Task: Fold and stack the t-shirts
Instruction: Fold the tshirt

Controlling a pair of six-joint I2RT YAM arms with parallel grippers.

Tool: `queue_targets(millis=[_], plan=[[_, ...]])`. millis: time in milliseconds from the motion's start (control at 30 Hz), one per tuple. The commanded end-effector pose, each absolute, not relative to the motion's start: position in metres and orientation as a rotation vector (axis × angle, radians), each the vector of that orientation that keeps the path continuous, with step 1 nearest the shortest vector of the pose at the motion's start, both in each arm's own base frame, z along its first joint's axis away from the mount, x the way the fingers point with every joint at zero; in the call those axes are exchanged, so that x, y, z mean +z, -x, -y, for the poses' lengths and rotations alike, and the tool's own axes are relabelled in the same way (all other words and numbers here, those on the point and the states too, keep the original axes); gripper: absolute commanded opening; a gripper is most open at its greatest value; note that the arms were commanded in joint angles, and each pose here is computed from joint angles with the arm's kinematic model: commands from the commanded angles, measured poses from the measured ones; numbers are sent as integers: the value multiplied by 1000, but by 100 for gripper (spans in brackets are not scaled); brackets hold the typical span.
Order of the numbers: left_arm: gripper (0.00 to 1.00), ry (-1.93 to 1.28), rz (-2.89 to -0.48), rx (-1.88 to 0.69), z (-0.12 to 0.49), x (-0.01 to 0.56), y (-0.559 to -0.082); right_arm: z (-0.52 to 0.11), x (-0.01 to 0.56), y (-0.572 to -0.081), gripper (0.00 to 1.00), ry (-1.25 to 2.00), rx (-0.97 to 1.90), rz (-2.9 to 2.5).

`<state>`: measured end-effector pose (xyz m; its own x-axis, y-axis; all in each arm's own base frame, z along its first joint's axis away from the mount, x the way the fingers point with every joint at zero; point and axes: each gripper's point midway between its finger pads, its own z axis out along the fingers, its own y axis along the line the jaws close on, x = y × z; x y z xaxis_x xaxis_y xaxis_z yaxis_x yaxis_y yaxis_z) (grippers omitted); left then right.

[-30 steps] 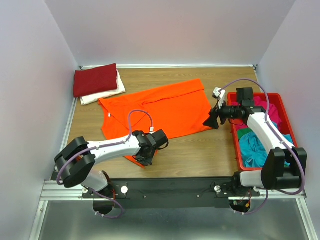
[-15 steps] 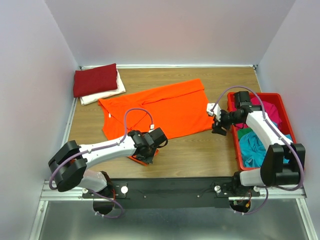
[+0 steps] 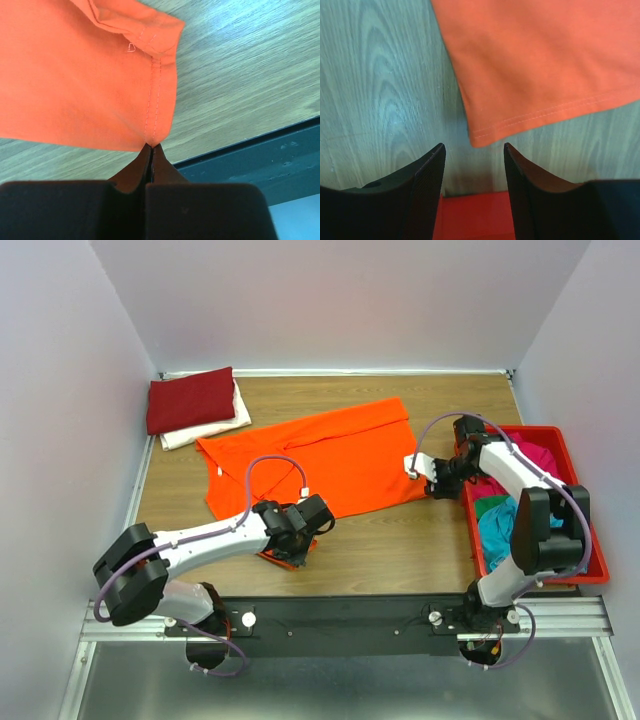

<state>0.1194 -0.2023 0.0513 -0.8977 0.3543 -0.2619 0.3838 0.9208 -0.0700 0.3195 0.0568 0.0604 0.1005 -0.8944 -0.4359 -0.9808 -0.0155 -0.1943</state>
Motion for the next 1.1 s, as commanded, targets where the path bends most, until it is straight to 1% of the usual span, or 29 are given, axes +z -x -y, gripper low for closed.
queue_targets(millis=[0, 200, 233, 333, 533, 600, 633, 733, 767, 833, 867, 967, 1067], plan=[[0, -556, -2809, -239, 207, 57, -121, -46, 46, -325, 57, 2061, 175, -1850], [0, -559, -2810, -237, 204, 56, -118, -57, 28, -326, 55, 2092, 173, -1860], [0, -556, -2810, -236, 203, 56, -118, -58, 26, -327, 54, 2096, 169, -1869], [0, -546, -2807, -242, 202, 59, -118, -63, 18, -329, 45, 2111, 159, -1888], [0, -531, -2803, -249, 199, 64, -117, -57, 10, -331, 43, 2106, 106, -1919], [0, -524, -2801, -250, 198, 65, -118, -55, 7, -329, 41, 2109, 97, -1931], [0, -523, -2800, -251, 199, 66, -118, -53, 6, -329, 36, 2107, 86, -1943], [0, -509, -2792, -255, 200, 70, -120, -52, 4, -329, 26, 2083, 75, -1964], [0, -508, -2789, -257, 200, 71, -121, -53, 6, -330, 19, 2062, 80, -1975], [0, -486, -2781, -252, 199, 76, -124, -57, 15, -331, 15, 2027, 83, -1960], [0, -475, -2776, -256, 198, 78, -125, -59, 18, -333, 10, 2007, 82, -1960], [0, -417, -2747, -263, 196, 90, -132, -65, 35, -338, 4, 1919, 78, -1962], [0, -359, -2715, -275, 193, 101, -141, -71, 47, -342, 2, 1839, 92, -1967]])
